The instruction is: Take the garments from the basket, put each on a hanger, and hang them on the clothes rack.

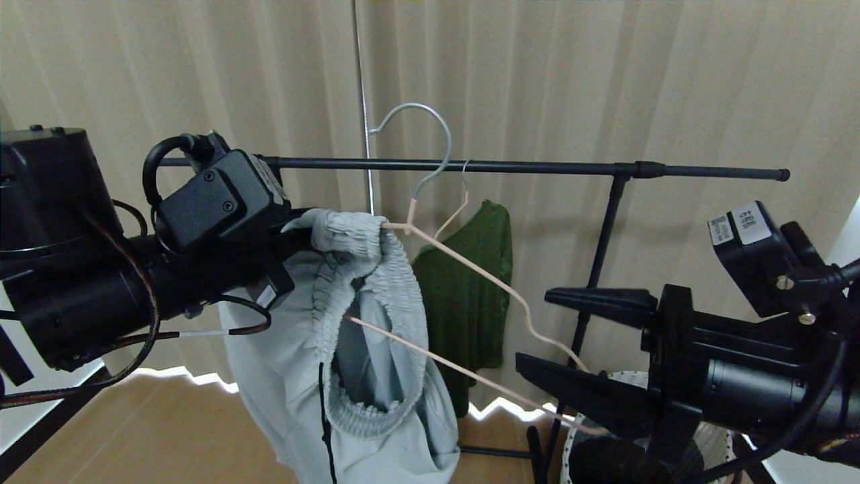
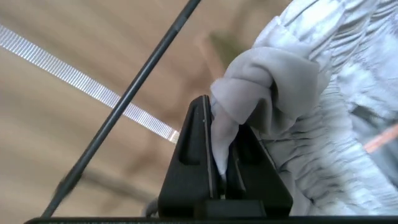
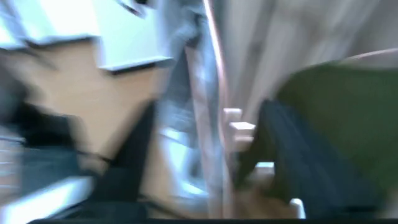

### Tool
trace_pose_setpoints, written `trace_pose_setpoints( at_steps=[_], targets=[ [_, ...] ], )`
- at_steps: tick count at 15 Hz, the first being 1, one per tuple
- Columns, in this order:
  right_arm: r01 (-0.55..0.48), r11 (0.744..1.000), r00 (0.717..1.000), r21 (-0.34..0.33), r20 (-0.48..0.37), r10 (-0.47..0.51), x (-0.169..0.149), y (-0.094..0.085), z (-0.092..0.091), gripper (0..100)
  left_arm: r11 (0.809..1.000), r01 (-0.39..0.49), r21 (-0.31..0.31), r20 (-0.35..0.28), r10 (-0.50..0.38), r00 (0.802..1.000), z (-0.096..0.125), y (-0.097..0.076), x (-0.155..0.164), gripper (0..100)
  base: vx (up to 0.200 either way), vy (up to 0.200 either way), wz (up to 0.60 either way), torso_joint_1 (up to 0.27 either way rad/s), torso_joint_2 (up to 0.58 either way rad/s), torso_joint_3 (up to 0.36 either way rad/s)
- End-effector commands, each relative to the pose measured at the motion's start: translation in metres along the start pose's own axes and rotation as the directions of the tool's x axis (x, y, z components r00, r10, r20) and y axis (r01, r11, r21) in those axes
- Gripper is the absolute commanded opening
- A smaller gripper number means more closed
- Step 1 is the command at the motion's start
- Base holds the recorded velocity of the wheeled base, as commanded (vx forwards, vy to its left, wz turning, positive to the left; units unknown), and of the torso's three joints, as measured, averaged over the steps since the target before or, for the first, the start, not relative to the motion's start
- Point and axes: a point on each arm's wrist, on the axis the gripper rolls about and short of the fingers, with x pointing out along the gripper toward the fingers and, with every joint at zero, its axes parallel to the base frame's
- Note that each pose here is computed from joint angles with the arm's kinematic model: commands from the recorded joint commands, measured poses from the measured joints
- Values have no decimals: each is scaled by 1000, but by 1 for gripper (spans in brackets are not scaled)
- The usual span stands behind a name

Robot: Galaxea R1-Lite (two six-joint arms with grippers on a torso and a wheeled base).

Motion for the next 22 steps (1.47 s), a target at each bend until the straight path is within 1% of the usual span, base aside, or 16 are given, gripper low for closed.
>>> trace_pose_setpoints(
  at_steps=[1,2,3,4,6,8,9,10,11,12,13,14,15,18,20,22],
  targets=[
    [97,991,994,-87,-40,-101,8,-22,-10,100,997,-80,-7,-109,79,991,-9,1,-2,0,0,0,0,0,0,0],
    [121,986,991,-111,-49,-127,9,-26,-12,100,988,-153,-30,-209,144,967,-15,-2,-2,0,0,0,0,0,0,0],
    [138,984,988,-112,-56,-145,9,-27,-13,100,977,-204,-61,-258,183,949,-17,-2,-2,0,0,0,0,0,0,0],
    [167,980,982,-111,-72,-176,10,-27,-16,100,959,-259,-112,-316,213,924,-20,-4,0,0,0,0,0,0,0,0],
    [169,980,979,-108,-95,-180,17,-28,-21,100,923,-321,-212,-347,235,908,-22,-3,2,0,0,0,0,0,0,0],
    [150,983,981,-109,-105,-161,22,-25,-23,100,883,-368,-292,-376,247,893,-25,-4,7,0,0,0,0,0,0,0],
    [148,983,981,-107,-107,-160,23,-25,-23,100,866,-378,-327,-375,249,893,-24,-4,9,0,0,0,0,0,0,0],
    [129,986,983,-108,-113,-141,25,-21,-25,100,830,-392,-397,-361,252,898,-20,-2,13,0,0,0,0,0,0,0],
    [117,987,985,-107,-116,-130,28,-18,-25,100,813,-388,-435,-339,251,907,-14,-2,15,0,0,0,0,0,0,0],
    [113,988,984,-108,-124,-126,30,-16,-27,100,783,-378,-494,-298,256,920,-3,0,19,0,0,0,0,0,0,0],
    [113,988,984,-108,-124,-126,30,-16,-27,100,783,-378,-494,-298,256,920,-3,0,19,0,0,0,0,0,0,0],
    [92,990,986,-111,-126,-105,37,-12,-27,100,754,-345,-559,-234,256,938,16,0,22,0,0,0,0,0,0,0],
    [89,989,988,-114,-114,-102,39,-11,-26,100,753,-334,-567,-215,257,942,21,0,22,0,0,0,0,0,0,0],
    [110,986,988,-122,-93,-122,53,-13,-27,100,768,-273,-579,-165,218,962,34,-11,24,0,0,0,0,0,0,0],
    [108,987,988,-122,-97,-120,60,-14,-29,100,774,-254,-581,-154,202,967,37,-16,26,0,0,0,0,0,0,0],
    [113,986,987,-120,-97,-125,67,-16,-28,100,777,-227,-587,-121,193,974,43,-22,28,0,0,0,0,0,0,0]
  ],
)
